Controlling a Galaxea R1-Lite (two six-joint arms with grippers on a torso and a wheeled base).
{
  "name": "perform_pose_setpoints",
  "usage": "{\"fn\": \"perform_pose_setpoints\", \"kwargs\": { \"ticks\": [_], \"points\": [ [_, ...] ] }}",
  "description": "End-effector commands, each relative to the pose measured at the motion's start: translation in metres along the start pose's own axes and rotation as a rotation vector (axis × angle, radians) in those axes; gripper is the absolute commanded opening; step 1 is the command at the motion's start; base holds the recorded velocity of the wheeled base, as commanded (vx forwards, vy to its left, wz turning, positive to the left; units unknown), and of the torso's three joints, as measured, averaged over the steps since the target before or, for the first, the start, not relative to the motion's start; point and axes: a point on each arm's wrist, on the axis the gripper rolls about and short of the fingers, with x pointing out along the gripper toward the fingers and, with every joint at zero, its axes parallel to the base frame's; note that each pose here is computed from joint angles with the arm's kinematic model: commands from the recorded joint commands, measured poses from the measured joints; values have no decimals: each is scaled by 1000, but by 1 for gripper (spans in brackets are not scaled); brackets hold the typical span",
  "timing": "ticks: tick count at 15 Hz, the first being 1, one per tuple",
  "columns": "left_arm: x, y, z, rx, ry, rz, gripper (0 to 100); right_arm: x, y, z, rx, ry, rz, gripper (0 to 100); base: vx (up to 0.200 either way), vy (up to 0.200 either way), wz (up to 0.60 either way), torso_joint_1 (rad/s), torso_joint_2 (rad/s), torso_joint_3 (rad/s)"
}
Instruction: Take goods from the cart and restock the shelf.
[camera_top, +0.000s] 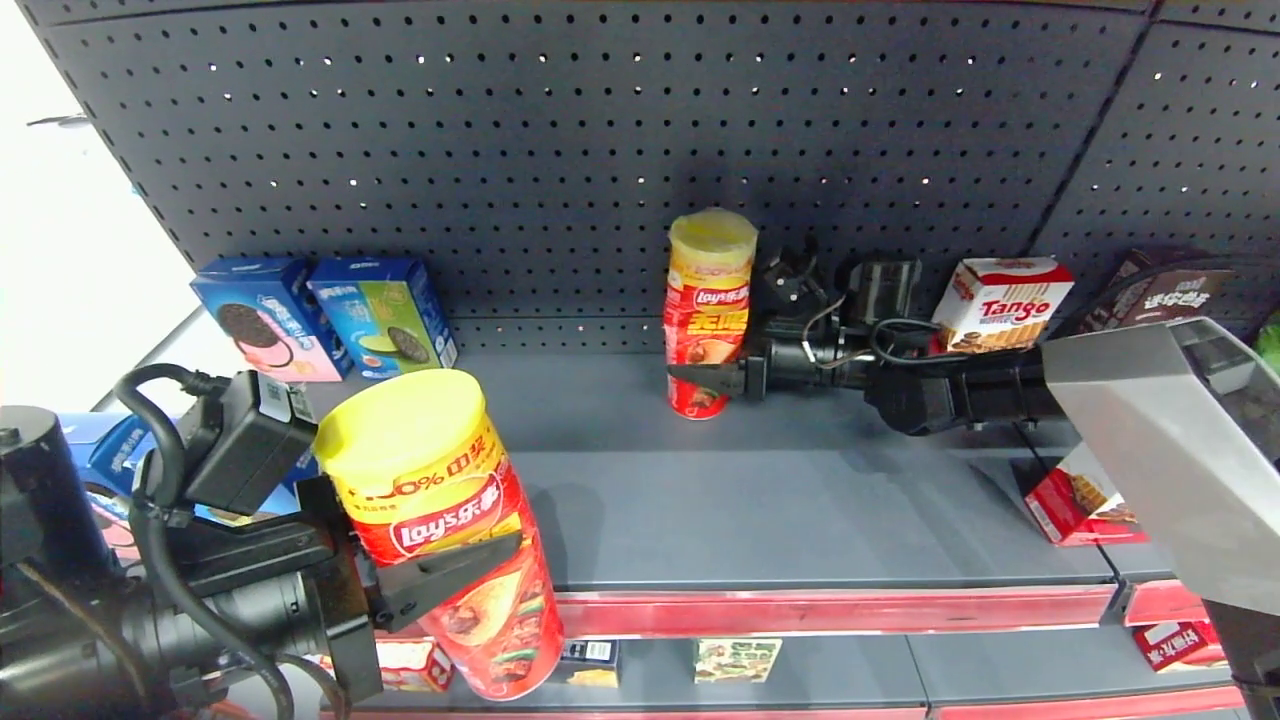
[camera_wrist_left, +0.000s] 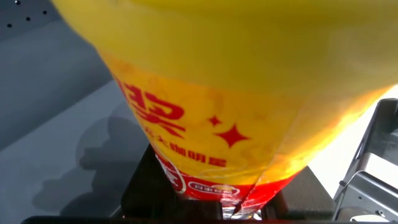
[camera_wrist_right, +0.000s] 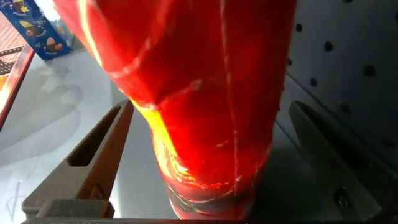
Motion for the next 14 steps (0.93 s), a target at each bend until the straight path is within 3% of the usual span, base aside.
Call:
{"fn": "perform_pose_setpoints", "kwargs": {
  "ticks": [1, 11, 12, 14],
  "points": [
    [0, 0, -1, -1, 2, 0, 0, 2, 1, -1, 2, 0, 3, 100, 0, 0, 0, 0, 0, 0],
    [2, 1, 0, 0, -2, 2, 0, 0, 3, 5, -22, -24, 11, 100, 0, 0, 0, 0, 0, 0],
    [2, 1, 0, 0, -2, 2, 0, 1, 3, 2, -13, -22, 3, 0, 0, 0, 0, 0, 0, 0],
    [2, 1, 0, 0, -2, 2, 0, 0, 6, -1, 1, -14, 4, 0, 0, 0, 0, 0, 0, 0]
  ]
}}
